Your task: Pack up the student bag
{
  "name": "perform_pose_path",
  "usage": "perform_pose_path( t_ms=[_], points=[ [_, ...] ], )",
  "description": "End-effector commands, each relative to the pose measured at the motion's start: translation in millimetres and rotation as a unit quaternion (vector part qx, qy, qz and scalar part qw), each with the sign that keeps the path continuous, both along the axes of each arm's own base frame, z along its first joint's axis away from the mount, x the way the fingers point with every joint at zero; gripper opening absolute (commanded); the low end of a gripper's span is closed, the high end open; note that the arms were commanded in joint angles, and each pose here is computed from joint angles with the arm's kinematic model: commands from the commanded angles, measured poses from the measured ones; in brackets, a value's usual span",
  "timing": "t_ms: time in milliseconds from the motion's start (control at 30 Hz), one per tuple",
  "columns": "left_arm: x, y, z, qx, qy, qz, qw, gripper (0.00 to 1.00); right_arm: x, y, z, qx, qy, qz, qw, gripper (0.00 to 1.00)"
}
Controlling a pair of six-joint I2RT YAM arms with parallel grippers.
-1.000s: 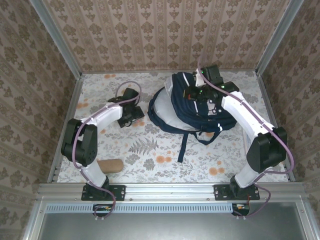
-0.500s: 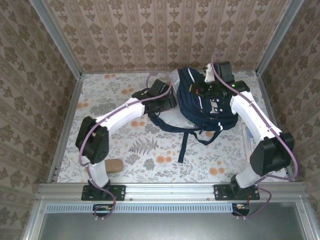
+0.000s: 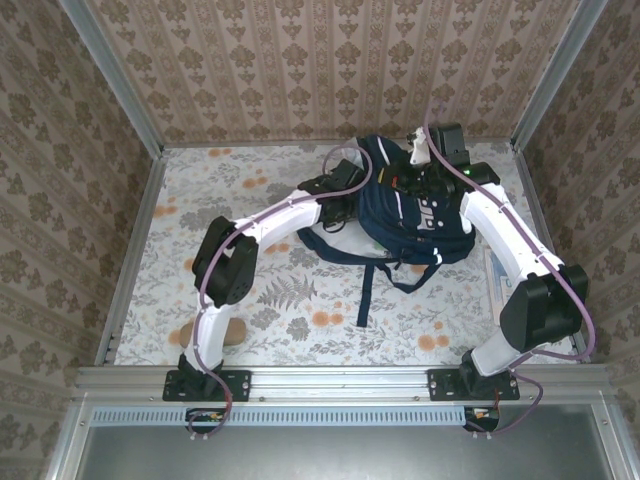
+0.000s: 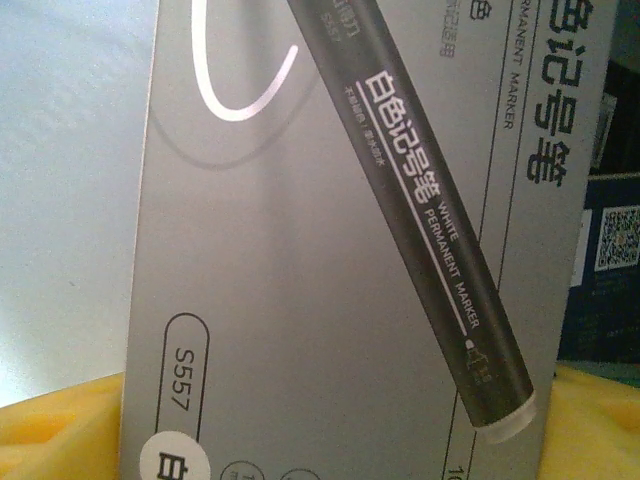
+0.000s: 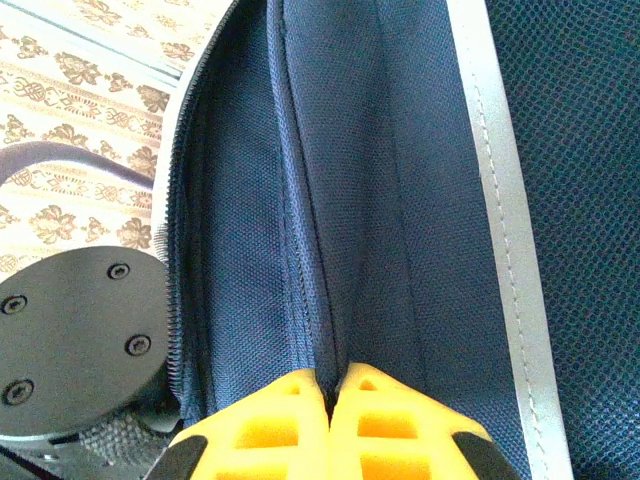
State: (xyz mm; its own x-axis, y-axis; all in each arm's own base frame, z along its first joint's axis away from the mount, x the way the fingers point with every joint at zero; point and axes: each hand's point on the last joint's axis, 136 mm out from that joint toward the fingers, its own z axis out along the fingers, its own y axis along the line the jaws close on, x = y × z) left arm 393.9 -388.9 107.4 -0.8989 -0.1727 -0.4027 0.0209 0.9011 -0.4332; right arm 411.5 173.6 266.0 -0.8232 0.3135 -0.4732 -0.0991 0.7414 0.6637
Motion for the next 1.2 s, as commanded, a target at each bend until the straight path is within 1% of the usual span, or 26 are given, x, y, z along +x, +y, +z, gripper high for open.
perform_pose_path(
  t_ms=[0,67,200,333,433,600,767,900,1033,1167],
  points=[
    [-27.8,-10.9,-11.3,-0.004,0.03,-0.013,0.999,0.85,-4.0,11.1,50.5,0.044,-0.069,0.029,0.996,0.02],
    [-41.4,-15.4,-14.6,-0.006,0.038,-0.022,0.999,0.85,-2.3,9.6,48.3,0.043,-0.067,0.026,0.996,0.02],
    [-67.8,-12.9,-25.7,0.005,0.064,-0.027,0.998,0.85,-0.1,8.9,46.0,0.042,-0.066,0.026,0.997,0.02],
    [-79.5,-4.2,-33.3,0.013,0.076,-0.017,0.997,0.85,0.7,9.5,43.6,0.042,-0.064,0.026,0.997,0.02],
    [-80.2,-3.3,-33.0,0.018,0.074,-0.019,0.997,0.86,1.4,9.6,40.0,0.044,-0.059,0.025,0.997,0.02],
    [-80.9,-7.1,-34.2,0.02,0.08,-0.026,0.996,1.0,0.8,10.9,38.6,0.047,-0.057,0.026,0.997,0.03],
    [-73.4,7.9,-15.6,0.036,0.051,-0.007,0.998,1.0,-1.7,10.4,37.3,0.046,-0.056,0.027,0.997,0.03],
    [-69.2,24.8,-13.3,0.058,0.048,0.015,0.997,1.0,-2.2,10.8,35.8,0.047,-0.055,0.028,0.997,0.03],
    [-67.9,21.4,-10.1,0.044,0.048,0.008,0.998,1.0,-2.7,11.0,35.5,0.048,-0.055,0.029,0.997,0.03],
    [-66.1,18.2,11.8,0.028,0.026,0.0,0.999,1.0,-3.1,11.5,32.4,0.046,-0.053,0.03,0.997,0.03]
  ],
)
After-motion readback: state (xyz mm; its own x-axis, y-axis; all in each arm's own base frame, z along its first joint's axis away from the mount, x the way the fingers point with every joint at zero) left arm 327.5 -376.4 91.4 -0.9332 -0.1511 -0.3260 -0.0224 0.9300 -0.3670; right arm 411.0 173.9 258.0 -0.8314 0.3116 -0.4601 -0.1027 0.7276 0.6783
